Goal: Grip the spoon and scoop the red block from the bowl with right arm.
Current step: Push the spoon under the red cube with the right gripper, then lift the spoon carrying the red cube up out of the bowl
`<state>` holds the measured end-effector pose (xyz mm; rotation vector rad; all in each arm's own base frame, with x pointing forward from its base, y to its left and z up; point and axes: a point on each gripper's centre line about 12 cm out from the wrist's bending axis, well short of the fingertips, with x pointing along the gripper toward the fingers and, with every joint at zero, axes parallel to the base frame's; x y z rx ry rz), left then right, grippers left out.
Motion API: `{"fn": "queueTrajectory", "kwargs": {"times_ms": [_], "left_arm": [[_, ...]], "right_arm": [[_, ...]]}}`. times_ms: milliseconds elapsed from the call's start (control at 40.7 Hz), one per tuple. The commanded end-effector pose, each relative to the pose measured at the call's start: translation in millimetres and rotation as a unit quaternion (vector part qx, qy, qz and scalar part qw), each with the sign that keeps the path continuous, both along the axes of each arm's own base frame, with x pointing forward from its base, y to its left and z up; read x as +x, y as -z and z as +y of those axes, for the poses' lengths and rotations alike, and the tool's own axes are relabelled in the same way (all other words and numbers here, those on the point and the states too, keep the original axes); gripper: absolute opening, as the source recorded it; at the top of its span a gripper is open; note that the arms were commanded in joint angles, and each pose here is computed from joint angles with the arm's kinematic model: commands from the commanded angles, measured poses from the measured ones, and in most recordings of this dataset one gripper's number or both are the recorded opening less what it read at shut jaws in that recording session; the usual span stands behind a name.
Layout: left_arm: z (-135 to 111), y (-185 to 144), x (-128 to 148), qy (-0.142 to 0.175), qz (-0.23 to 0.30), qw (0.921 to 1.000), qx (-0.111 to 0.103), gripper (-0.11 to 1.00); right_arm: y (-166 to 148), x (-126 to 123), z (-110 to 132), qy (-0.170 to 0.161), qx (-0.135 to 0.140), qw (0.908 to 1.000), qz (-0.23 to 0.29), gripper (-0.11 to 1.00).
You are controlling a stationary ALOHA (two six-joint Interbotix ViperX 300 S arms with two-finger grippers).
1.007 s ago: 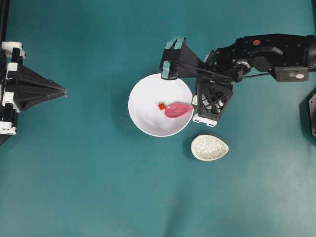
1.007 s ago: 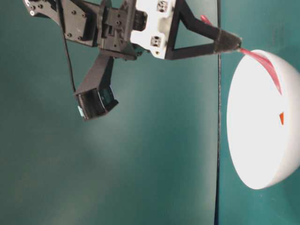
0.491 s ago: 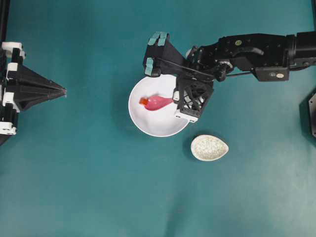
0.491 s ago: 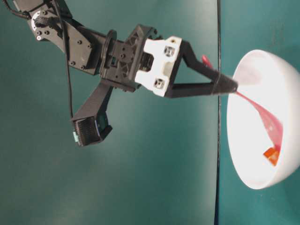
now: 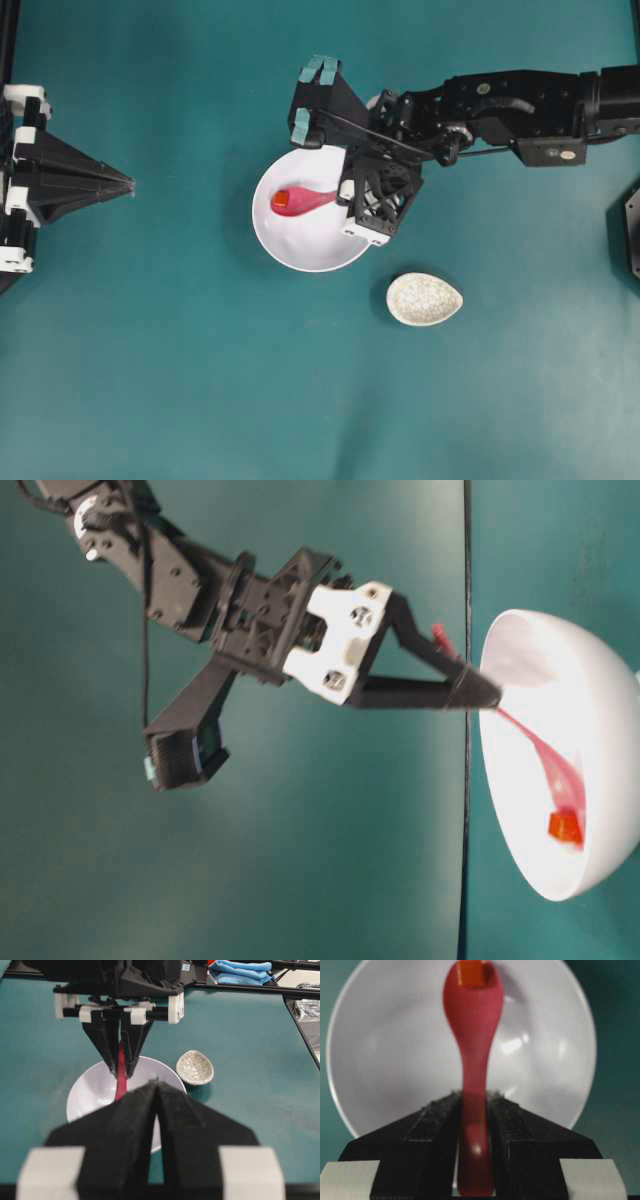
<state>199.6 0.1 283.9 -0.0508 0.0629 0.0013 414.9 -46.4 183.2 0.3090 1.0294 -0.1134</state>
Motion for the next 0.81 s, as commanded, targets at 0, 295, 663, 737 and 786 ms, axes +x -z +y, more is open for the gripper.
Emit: {"fn": "queueTrajectory", "kwargs": {"times_ms": [0,295,663,737,786], "left_arm": [[0.3,-11.8,3.0,-0.001,-0.016,0.9999,0.001,0.00],[0.0,-12.0,3.0,0.000,-0.017,0.9999,0.000,0.00],[0.0,-12.6,3.1,0.000,-0.018,0.9998,-0.001,0.00],[0.0,-13.1,2.8,0.000,-0.019,0.9998,-0.001,0.00],[0.0,-13.2,2.5,0.000,-0.019,0.9998,-0.001,0.00]], "right_arm": [[-19.5,-3.0,4.6,-0.001,-0.007,0.9992,-0.039,0.24],[-17.2,-37.6,16.7,0.005,-0.030,0.9928,-0.116,0.24],[-68.9,-77.2,20.4,0.012,-0.043,0.9764,-0.212,0.24],[-89.8,-77.7,21.5,0.006,-0.043,0.9734,-0.225,0.24],[-102.8,-76.8,22.2,0.002,-0.043,0.9719,-0.232,0.24]]}}
